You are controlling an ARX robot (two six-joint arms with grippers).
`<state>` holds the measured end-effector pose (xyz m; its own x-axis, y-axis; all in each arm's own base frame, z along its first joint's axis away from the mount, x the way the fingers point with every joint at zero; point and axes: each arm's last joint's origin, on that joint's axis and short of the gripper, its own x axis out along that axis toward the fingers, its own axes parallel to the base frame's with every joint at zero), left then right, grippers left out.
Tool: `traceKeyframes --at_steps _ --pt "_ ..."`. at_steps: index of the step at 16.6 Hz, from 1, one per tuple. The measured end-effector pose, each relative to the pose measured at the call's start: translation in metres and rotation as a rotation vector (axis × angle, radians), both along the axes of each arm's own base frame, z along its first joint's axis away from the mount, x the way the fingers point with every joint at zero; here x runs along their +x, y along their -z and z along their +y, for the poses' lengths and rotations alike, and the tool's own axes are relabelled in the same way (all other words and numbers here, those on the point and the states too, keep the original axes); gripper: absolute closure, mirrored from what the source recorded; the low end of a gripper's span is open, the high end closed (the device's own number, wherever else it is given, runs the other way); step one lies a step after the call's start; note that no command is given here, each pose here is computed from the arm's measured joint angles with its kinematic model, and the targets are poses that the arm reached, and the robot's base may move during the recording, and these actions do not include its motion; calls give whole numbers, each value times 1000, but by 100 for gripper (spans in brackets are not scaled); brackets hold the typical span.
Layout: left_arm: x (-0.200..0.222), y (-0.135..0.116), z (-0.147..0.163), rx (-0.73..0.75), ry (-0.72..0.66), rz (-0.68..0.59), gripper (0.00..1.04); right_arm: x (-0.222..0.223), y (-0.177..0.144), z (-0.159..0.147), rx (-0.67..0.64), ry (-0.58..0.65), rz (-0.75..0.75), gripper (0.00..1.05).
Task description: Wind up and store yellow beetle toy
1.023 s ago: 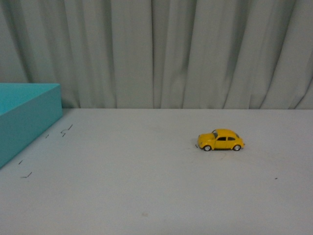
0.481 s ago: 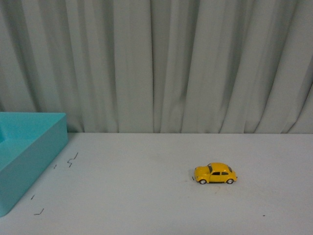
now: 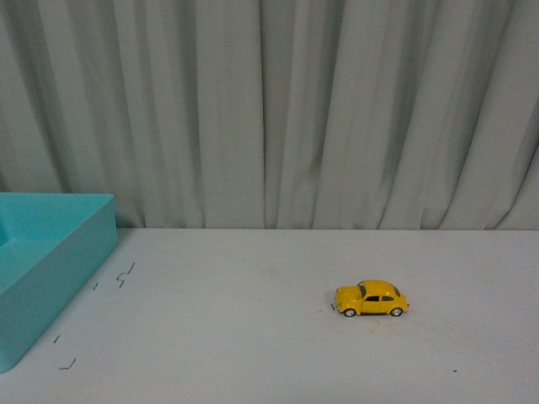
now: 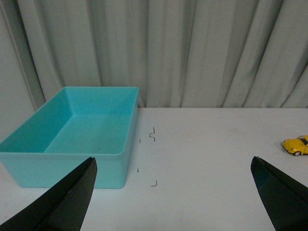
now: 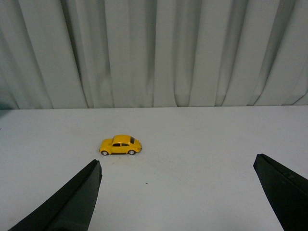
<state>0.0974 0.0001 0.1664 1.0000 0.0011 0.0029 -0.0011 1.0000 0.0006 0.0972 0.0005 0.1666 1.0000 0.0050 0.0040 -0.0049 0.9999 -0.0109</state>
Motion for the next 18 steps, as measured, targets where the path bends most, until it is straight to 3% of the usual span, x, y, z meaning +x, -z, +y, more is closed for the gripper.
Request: traceKeyframes --at_steps 18 --pt "0 0 0 0 0 0 7 0 0 0 0 0 -2 7"
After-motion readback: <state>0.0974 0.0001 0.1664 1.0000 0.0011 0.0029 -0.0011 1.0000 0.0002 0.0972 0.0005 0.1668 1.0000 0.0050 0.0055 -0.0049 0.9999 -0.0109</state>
